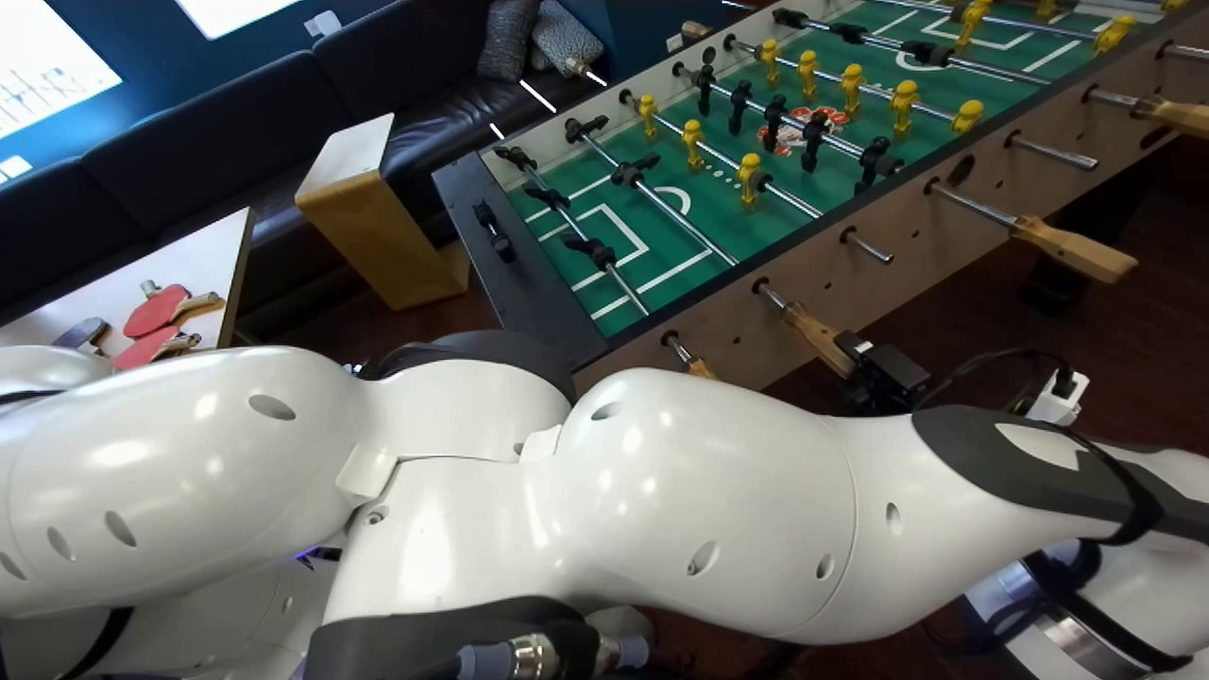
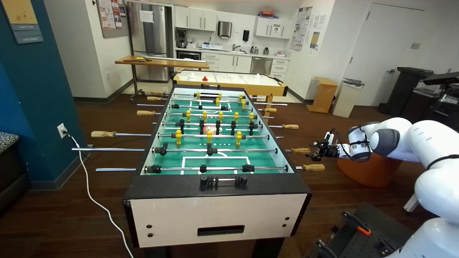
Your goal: Turn the second rod from you anti clockwise
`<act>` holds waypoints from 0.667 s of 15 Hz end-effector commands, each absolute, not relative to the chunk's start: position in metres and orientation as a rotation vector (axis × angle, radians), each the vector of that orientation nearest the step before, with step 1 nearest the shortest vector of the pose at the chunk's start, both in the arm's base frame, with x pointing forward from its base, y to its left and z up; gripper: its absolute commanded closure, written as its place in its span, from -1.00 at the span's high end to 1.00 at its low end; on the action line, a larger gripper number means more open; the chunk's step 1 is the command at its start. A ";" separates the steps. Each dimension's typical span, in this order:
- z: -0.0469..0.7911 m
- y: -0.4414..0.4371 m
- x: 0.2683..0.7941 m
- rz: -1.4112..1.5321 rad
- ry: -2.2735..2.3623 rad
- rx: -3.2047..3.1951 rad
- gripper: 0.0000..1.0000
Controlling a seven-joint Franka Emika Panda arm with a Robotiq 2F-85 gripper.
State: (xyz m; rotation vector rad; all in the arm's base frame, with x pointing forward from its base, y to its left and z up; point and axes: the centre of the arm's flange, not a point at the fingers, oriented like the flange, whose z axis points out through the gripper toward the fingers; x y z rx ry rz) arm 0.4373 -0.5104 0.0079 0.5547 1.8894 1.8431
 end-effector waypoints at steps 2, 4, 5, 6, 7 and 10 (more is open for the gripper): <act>0.021 -0.519 0.447 1.836 1.855 0.574 1.00; 0.021 -0.519 0.448 1.841 1.842 0.568 1.00; 0.021 -0.518 0.449 1.842 1.836 0.564 1.00; 0.022 -0.518 0.450 1.846 1.828 0.560 1.00; 0.022 -0.517 0.451 1.847 1.822 0.557 1.00; 0.020 -0.517 0.452 1.851 1.820 0.560 0.91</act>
